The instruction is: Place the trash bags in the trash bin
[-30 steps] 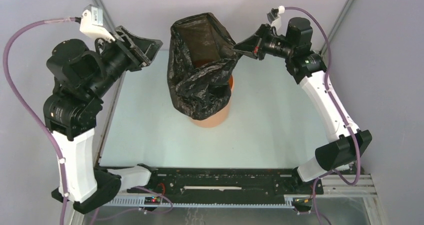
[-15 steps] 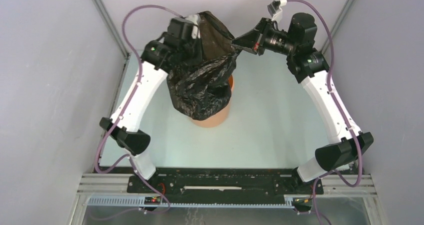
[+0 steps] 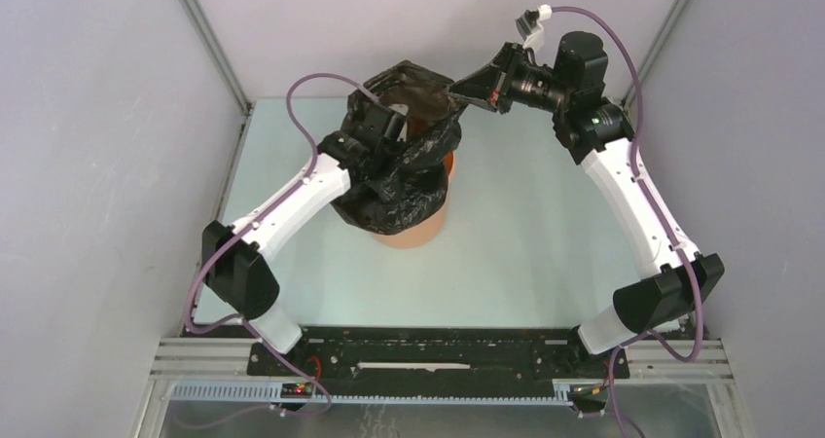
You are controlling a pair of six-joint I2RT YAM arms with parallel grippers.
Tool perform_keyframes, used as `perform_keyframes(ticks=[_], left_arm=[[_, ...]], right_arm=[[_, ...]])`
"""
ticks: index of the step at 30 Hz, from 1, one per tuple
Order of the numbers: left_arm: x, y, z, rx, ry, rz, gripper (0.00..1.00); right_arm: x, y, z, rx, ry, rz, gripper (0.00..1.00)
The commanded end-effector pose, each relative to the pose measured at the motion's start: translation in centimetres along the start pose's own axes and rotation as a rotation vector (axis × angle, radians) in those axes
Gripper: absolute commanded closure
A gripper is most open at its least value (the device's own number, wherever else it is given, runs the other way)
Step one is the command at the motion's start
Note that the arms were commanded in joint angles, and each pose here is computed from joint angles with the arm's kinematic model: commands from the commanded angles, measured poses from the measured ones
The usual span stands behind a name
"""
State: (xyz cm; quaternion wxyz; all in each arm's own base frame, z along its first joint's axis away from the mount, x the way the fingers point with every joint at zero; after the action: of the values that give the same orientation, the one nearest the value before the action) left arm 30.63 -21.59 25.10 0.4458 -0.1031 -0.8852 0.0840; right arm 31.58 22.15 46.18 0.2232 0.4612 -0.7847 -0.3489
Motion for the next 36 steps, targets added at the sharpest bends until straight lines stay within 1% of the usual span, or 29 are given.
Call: perform_keyframes(ticks=[1,5,9,12,15,18,20,22,23,26,28,31,35,36], left_arm=[[-0.2,-1.4,-4.1,-0.017,-0.239,0.050,0.89],[-2.8,-1.4,-4.9,-0.038,-0.192,-0.021,0.90],[-5.2,-1.1,-4.6,-0.041,-0.131,-0.095,0.91],[-6.2,-1.0,-4.2,-0.049,-0.110,-0.099,0.91],[-7.0,-1.1,-3.4,-0.073,-0.083,-0.068,0.91],[-7.4,-1.1,-2.2,-0.083,-0.046,-0.043,0.87],[-7.3,-0.9,-1.4,-0.080,-0.019,-0.026,0.81],[-6.1,-0.7,-1.2,-0.081,-0.019,-0.016,0.74],[-4.6,-0.8,-1.6,-0.081,-0.038,-0.004,0.68],[0.7,-1.7,-3.7,-0.085,-0.072,0.063,0.48],[4.8,-2.5,-5.0,-0.080,-0.097,0.123,0.38],[9.9,-2.8,-6.2,-0.031,-0.126,0.195,0.33],[13.8,-1.8,-5.9,0.059,-0.153,0.245,0.30],[14.7,-1.3,-5.7,0.074,-0.163,0.241,0.26]], right_arm=[[-0.3,-0.5,-0.1,0.060,-0.015,-0.001,1.00],[-0.8,-3.0,0.9,0.074,0.026,0.054,1.00],[-0.5,-5.2,1.4,0.076,0.041,0.110,1.00],[0.6,-6.1,0.9,0.062,0.010,0.138,1.00],[1.7,-6.3,0.0,0.056,-0.015,0.145,1.00],[1.9,-6.7,0.1,0.075,-0.010,0.159,1.00],[1.6,-6.8,0.6,0.080,0.011,0.151,1.00],[1.3,-6.5,1.3,0.093,0.029,0.134,1.00],[1.1,-6.3,1.6,0.101,0.038,0.131,1.00],[1.1,-6.3,1.9,0.110,0.040,0.151,1.00],[1.6,-6.6,1.6,0.107,0.027,0.178,1.00],[2.2,-6.9,1.0,0.104,0.011,0.178,1.00],[2.7,-6.1,0.7,0.116,0.011,0.135,1.00],[2.8,-5.9,0.6,0.120,0.012,0.125,1.00]])
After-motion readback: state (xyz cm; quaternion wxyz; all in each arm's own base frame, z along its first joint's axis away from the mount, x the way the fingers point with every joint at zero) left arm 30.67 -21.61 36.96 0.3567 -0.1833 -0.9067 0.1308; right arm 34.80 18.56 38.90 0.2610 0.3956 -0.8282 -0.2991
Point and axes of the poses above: each gripper's point midway between its finger pads, its own x axis back along the fingers, its own y axis along the line the jaws close on, z = x × y, the point moved 6 cm from there along x, back along the fingers, and after that the axes turned 8 degrees about x, right-handed, at the moved point
